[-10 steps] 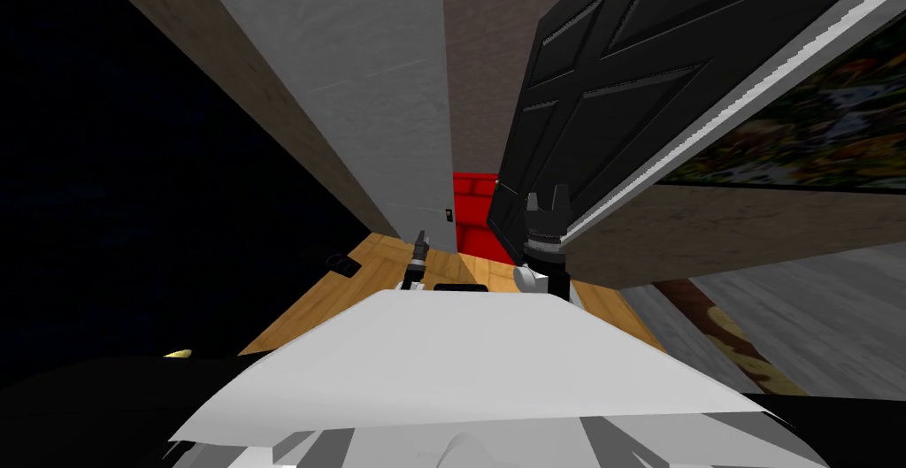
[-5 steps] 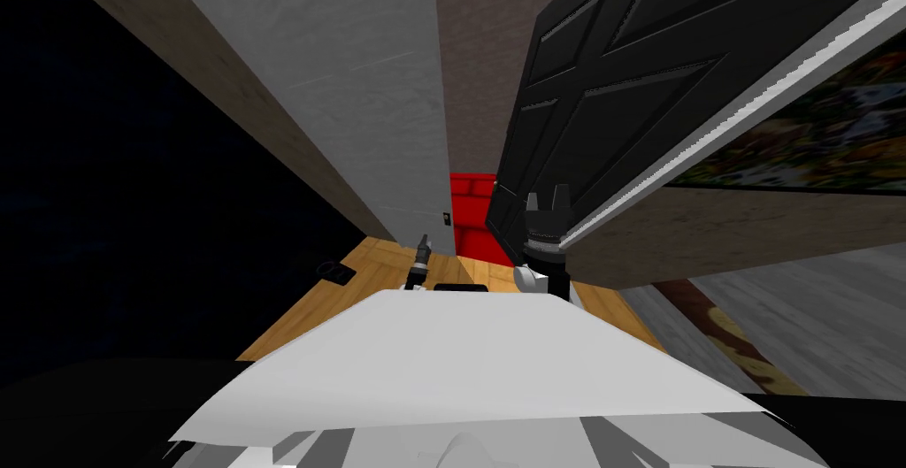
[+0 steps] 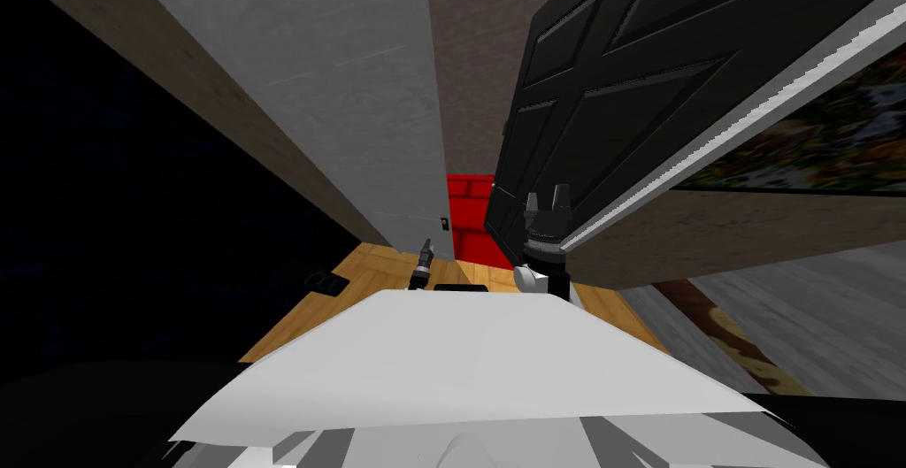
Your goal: Push the door open
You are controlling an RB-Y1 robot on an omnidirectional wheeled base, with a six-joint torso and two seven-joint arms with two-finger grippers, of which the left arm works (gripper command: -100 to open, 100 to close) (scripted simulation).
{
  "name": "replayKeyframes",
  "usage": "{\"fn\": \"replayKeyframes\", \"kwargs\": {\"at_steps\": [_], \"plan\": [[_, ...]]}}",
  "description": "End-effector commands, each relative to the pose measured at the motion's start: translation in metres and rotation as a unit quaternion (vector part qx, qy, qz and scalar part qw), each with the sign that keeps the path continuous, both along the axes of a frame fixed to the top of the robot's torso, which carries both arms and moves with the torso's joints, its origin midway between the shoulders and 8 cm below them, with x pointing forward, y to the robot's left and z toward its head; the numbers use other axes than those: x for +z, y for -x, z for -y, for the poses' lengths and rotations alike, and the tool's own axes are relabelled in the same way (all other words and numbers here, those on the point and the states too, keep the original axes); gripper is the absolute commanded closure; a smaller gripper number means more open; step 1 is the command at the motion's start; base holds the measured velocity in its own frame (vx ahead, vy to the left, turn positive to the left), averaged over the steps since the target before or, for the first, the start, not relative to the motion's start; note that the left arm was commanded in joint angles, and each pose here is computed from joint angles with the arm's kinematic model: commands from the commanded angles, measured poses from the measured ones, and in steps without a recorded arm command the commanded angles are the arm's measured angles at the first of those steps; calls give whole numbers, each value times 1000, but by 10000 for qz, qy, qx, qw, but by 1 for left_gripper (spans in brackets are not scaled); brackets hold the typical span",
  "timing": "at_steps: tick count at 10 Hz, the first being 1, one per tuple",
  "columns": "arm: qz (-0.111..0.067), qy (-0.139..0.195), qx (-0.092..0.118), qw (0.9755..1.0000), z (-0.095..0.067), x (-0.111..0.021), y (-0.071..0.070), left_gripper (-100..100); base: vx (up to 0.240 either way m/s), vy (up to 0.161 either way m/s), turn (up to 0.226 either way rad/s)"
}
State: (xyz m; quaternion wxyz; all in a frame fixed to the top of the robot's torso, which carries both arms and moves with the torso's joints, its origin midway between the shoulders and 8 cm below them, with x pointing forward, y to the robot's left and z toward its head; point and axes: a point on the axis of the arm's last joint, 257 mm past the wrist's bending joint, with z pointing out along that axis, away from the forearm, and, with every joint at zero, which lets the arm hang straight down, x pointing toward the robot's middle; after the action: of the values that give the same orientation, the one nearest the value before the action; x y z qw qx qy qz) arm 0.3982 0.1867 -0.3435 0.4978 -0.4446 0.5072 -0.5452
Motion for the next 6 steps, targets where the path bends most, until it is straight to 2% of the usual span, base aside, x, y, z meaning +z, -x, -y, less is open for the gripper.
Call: {"fn": "replayKeyframes", "kwargs": {"at_steps": [1,6], "plan": [[-134,7,-41,9999,6,-14,6,-100,159,22,-82],[-437,39,-135,9989,20,-46,19,-100,131,21,-60]]}}
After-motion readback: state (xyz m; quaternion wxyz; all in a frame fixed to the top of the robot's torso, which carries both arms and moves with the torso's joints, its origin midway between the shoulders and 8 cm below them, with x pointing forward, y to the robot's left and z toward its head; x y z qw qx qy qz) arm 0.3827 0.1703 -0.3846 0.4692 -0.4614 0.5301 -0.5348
